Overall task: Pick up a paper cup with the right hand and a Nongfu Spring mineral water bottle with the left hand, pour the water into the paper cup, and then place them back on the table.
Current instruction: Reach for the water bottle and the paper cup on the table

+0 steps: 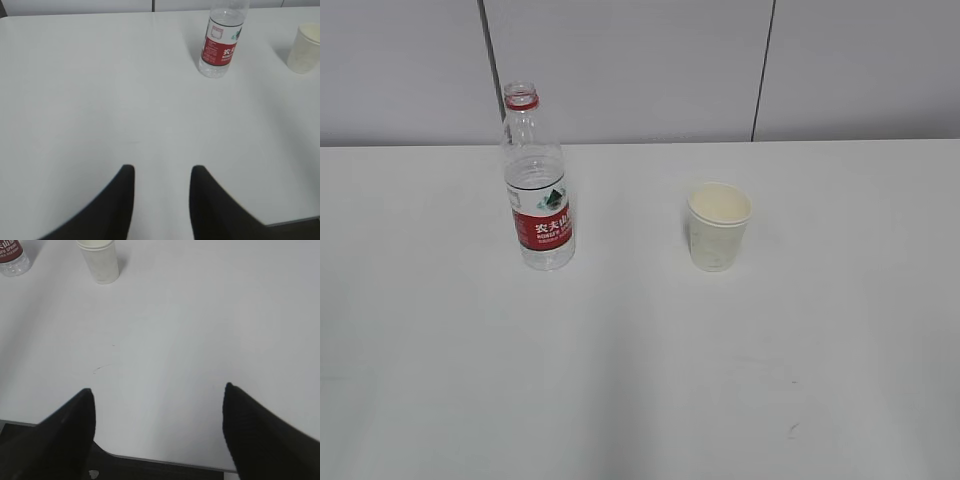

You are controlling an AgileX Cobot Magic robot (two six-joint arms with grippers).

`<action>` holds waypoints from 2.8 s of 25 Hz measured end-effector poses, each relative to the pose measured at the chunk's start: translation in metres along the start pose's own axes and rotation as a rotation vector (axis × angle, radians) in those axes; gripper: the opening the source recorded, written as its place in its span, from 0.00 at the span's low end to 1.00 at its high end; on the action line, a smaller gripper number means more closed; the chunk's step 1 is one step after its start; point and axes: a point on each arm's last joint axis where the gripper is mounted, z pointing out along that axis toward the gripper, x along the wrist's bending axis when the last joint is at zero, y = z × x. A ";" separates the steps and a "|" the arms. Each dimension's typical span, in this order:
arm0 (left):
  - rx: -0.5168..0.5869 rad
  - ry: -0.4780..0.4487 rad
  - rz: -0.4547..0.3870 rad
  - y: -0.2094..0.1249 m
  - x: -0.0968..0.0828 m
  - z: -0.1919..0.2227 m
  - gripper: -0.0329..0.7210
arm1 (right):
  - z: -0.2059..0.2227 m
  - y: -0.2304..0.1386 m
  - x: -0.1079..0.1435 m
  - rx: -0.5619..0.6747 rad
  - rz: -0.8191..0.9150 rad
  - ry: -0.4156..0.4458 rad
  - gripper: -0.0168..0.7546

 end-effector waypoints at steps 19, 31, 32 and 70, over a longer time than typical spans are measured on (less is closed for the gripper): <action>-0.001 -0.005 -0.003 0.000 0.000 0.000 0.87 | -0.002 0.002 0.000 -0.016 -0.001 -0.001 0.78; -0.331 0.006 -0.001 0.031 0.000 -0.009 0.83 | -0.002 0.033 -0.003 -0.247 -0.067 -0.034 0.78; -0.368 0.007 -0.001 0.034 0.000 -0.010 0.83 | -0.001 0.036 -0.004 -0.269 -0.071 -0.039 0.78; -0.345 0.041 0.027 0.085 0.008 0.112 0.82 | 0.119 0.117 -0.020 -0.400 -0.124 -0.070 0.78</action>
